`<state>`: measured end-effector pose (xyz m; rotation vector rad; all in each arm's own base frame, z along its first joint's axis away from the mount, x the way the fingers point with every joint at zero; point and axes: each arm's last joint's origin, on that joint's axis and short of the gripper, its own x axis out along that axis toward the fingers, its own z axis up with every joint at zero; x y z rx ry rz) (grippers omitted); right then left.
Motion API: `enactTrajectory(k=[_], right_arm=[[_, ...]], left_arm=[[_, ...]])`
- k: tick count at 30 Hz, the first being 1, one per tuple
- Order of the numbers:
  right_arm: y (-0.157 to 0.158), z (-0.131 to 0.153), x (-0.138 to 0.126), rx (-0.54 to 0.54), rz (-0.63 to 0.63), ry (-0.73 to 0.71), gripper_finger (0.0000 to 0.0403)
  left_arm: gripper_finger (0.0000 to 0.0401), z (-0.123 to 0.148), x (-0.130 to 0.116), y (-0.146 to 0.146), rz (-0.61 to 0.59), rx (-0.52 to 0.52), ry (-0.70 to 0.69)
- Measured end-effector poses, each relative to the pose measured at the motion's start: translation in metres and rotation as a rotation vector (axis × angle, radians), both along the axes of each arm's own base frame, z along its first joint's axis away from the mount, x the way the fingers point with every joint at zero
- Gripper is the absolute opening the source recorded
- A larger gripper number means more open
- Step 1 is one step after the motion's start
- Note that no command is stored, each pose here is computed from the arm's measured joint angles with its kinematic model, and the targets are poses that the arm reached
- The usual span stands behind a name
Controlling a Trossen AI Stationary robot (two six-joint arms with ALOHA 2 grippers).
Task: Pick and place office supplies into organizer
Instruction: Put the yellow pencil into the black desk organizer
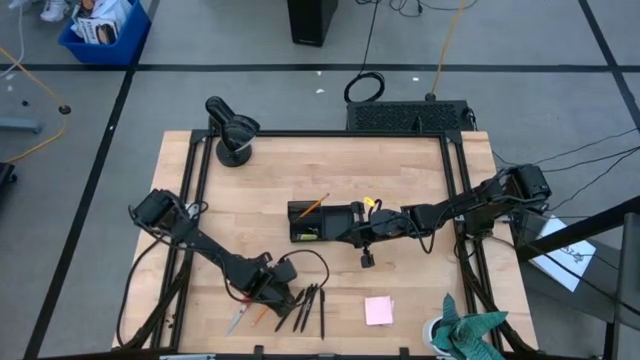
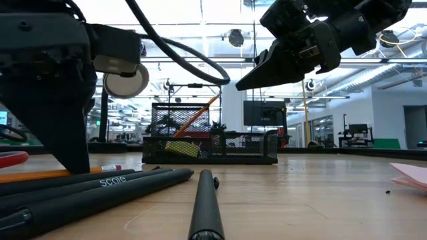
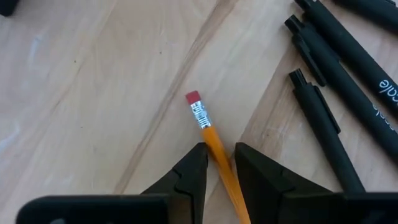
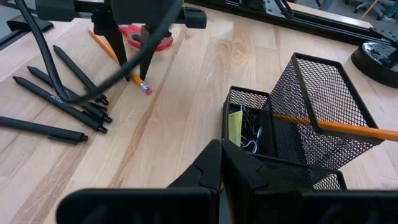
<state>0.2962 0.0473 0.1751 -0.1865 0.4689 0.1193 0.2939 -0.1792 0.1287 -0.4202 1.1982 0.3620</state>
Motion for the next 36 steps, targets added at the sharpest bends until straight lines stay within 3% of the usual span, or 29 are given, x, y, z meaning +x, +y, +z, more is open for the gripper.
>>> enactTrajectory(k=[7, 15, 36], right_arm=[[0.000, 0.000, 0.000, 0.000, 0.000, 0.000, 0.0004], [0.000, 0.000, 0.000, 0.000, 0.000, 0.000, 0.0004], [0.000, 0.000, 0.000, -0.003, 0.001, -0.003, 0.0004]], left_arm=[[0.0092, -0.019, 0.000, 0.004, 0.039, -0.051, 0.160], [0.0092, -0.012, 0.002, 0.001, 0.022, -0.088, 0.259], [0.0092, -0.008, -0.003, -0.009, -0.003, -0.115, 0.318]])
